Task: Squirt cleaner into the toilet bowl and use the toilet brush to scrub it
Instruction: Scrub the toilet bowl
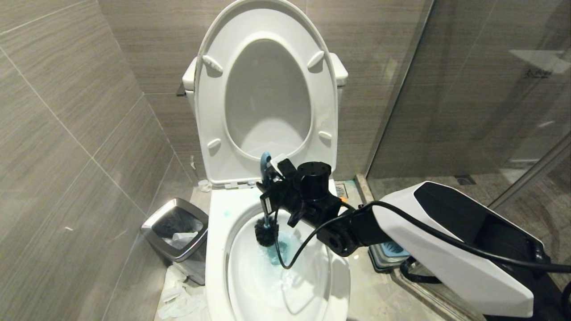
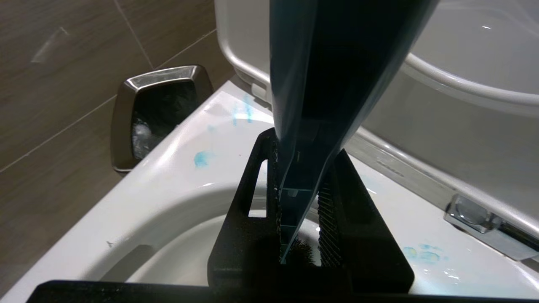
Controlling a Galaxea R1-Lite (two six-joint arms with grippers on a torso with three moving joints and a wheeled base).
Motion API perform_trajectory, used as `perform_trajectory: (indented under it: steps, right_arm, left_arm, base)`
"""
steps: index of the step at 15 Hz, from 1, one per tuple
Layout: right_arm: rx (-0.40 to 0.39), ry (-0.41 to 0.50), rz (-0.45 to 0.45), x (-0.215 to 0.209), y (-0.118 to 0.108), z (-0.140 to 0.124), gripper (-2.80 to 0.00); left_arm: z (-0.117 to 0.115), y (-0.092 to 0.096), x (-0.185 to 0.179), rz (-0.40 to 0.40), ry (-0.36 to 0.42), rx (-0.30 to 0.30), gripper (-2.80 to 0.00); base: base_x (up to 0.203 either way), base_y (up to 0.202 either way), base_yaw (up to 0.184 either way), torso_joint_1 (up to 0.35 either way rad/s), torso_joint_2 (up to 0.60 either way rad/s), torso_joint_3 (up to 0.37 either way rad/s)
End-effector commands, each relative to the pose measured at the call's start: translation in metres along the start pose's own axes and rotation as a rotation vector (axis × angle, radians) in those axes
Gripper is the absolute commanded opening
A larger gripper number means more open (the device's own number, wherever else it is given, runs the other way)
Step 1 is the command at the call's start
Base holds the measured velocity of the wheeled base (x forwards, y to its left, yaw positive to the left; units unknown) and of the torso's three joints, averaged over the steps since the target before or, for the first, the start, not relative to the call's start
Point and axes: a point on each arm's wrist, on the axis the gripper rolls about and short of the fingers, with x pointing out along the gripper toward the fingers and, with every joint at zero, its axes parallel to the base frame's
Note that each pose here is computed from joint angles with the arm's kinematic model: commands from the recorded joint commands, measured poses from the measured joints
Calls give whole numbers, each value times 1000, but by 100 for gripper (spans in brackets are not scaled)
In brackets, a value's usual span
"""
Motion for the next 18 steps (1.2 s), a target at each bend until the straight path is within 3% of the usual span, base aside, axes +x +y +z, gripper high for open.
perform_trajectory:
  steps: [1,10,14,18]
  right_arm:
    - [-2,-6,26,1,12,1,-280]
    - [-1,45,170,-12,76,-5,-280]
    - [27,98,220,-42,95,-1,-280]
    - [29,105,259,-76,98,-4,-280]
  left_arm:
    - [0,0,0,-1,0,0,-280]
    - [0,0,0,-1,0,0,-280]
    - [0,0,0,-1,0,0,-280]
    - [0,0,0,-1,0,0,-280]
  base:
    - [0,0,0,0,0,0]
    - [0,0,0,0,0,0]
    - [0,0,0,0,0,0]
    - [0,0,0,0,0,0]
